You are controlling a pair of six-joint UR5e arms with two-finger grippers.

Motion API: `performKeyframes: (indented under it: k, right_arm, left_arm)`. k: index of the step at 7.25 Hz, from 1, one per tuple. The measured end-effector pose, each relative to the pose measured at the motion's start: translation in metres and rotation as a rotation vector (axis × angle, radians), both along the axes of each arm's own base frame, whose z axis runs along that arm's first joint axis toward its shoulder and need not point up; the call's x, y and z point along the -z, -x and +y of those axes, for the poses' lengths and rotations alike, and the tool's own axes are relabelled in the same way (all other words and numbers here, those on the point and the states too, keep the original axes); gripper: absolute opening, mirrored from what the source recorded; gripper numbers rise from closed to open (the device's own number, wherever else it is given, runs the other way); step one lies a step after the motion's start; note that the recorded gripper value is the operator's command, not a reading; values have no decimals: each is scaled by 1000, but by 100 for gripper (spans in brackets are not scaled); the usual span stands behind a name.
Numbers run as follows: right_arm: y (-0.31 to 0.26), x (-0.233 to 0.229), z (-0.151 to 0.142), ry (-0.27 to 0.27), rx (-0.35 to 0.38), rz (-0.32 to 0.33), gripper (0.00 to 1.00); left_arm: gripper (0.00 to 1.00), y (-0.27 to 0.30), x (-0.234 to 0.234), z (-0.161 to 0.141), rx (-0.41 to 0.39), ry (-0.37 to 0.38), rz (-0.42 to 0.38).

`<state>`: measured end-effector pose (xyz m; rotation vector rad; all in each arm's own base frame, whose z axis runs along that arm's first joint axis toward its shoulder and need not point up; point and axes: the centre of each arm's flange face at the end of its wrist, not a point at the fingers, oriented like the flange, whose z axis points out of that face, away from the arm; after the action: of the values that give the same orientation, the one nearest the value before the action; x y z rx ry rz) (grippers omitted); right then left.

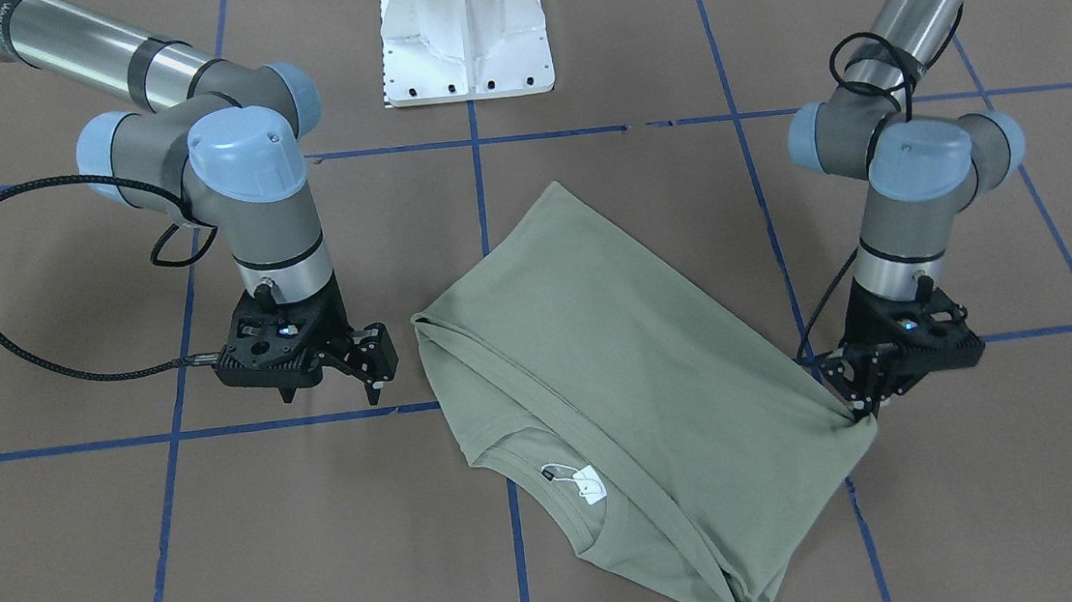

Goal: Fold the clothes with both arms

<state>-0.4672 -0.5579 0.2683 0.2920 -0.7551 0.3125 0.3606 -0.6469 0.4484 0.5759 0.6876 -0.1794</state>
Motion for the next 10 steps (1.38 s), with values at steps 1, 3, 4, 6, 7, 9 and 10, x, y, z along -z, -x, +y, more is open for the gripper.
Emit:
performKeyframes:
  k: [1,3,4,6,7,9,10]
  right_arm:
    - [0,1,0,0,-1,-1,100]
    - [1,4,0,-2,-2,-5,100]
    - [5,10,2,-3,-3,-14,100]
    - [31,38,14,3,-23,-52,99]
    - [55,55,19,-10,-49,-71,93]
    - [118,68,18,-45,-100,-115,75]
    - [139,66,19,-15,-131,-132,74]
  left_arm:
    - [0,-4,0,-40,8,2,-40]
    - [100,-8,-15,-74,-9,-33,-78]
    - [100,-3,-16,-79,-26,-62,-91]
    - [100,9,4,-70,-81,-103,-32]
    - [100,19,9,-50,-118,-115,17]
    - [100,36,12,-16,-149,-140,66]
    - [100,37,12,-10,-157,-142,74]
